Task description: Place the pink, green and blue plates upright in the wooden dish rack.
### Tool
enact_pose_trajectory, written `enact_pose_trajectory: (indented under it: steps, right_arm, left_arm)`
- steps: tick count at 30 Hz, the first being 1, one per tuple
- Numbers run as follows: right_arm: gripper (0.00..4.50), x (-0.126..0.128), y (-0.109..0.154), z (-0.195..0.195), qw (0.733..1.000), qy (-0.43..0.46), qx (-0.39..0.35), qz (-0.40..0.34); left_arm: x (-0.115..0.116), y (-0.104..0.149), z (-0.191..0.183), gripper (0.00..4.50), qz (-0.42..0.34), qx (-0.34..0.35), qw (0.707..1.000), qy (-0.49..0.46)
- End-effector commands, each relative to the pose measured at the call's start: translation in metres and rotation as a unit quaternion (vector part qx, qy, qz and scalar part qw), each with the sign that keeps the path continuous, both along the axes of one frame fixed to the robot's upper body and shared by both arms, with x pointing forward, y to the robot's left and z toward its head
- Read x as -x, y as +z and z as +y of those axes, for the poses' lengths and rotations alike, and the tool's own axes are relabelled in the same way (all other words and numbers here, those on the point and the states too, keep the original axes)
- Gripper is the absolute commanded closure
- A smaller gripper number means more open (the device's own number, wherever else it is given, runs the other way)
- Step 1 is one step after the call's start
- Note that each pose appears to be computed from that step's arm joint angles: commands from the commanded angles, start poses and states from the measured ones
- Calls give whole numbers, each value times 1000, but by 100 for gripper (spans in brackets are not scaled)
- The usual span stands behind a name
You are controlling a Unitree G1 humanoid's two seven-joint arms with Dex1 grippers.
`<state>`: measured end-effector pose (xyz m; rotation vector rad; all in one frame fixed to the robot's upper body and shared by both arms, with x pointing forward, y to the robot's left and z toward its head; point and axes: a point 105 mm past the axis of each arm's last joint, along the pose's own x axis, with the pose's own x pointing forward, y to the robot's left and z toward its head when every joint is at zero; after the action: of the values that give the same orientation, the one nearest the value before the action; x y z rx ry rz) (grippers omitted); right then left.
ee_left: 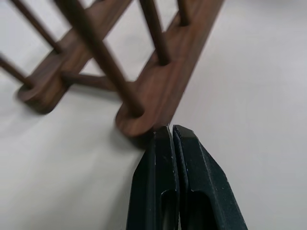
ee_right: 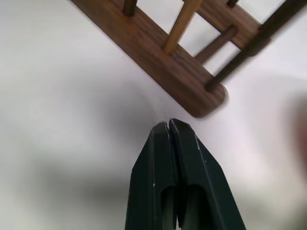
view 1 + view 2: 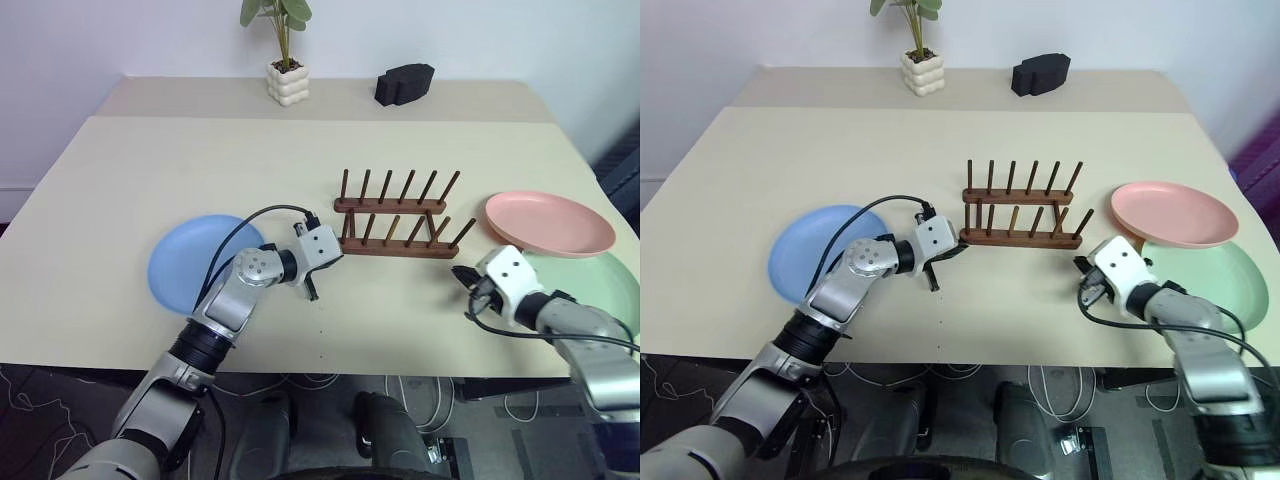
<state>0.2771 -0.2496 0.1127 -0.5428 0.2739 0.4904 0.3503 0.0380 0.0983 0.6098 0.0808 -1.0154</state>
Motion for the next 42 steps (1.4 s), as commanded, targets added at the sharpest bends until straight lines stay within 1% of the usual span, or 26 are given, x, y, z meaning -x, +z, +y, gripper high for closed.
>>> enact_pose_trajectory:
  steps: [1,2,4,5,6,8,9,10,12,13,16,18,20,25,29,30,32,34,35,39,42]
  right_arm:
    - [450,9,30,-7,1000,1,3,-27]
    - [450,12,35,-12,1000,-1,6,-27]
    - [398,19,49,-23,999,-5,21,-23]
    - [364,21,54,-26,999,-6,25,-20]
    - [320,21,63,-33,999,-10,34,-20]
    - [225,18,77,-51,996,-28,75,-24]
    - [173,16,81,-57,995,-34,90,-24]
    - [127,13,84,-63,994,-39,103,-23]
    - [17,7,84,-74,991,-44,125,-12]
    - [8,5,83,-78,990,-44,130,-6]
    - [8,-3,70,-85,989,-29,140,21]
    - [8,-9,66,-88,991,-25,131,26]
    - [8,-16,62,-96,989,-30,138,34]
    - [8,-27,54,-109,988,-34,146,44]
    - [8,-30,46,-118,987,-32,147,63]
    - [31,-31,44,-120,986,-33,149,65]
    - [96,-32,43,-122,986,-32,152,66]
    - [191,-33,41,-122,985,-31,156,65]
    - [248,-34,40,-122,985,-30,158,66]
    - [446,-36,42,-119,984,-24,169,50]
    - [446,-36,44,-117,983,-19,177,42]
  left_arm:
    - [1,18,-3,446,-24,19,999,-13]
    - [2,17,-4,446,-23,19,999,-14]
    - [12,19,-10,450,-11,29,998,-48]
    - [16,20,-12,450,-7,32,998,-62]
    - [25,23,-16,450,-3,42,995,-88]
    - [40,29,-23,450,8,66,989,-133]
    - [45,32,-25,450,12,74,986,-147]
    - [51,33,-27,450,21,82,983,-165]
    - [61,35,-30,450,39,93,976,-195]
    - [65,35,-31,450,47,97,973,-204]
    - [71,39,-34,450,75,122,964,-223]
    - [73,42,-36,450,80,132,961,-230]
    - [75,45,-37,450,85,141,958,-236]
    - [76,46,-39,450,93,151,956,-234]
    - [77,44,-39,450,96,153,956,-230]
    - [78,44,-38,450,96,153,956,-230]
    - [78,44,-38,450,95,154,956,-230]
    - [79,44,-37,450,94,154,957,-229]
    - [78,44,-37,450,94,154,957,-229]
    - [78,44,-37,450,95,156,956,-228]
    - [77,44,-38,450,95,158,956,-229]
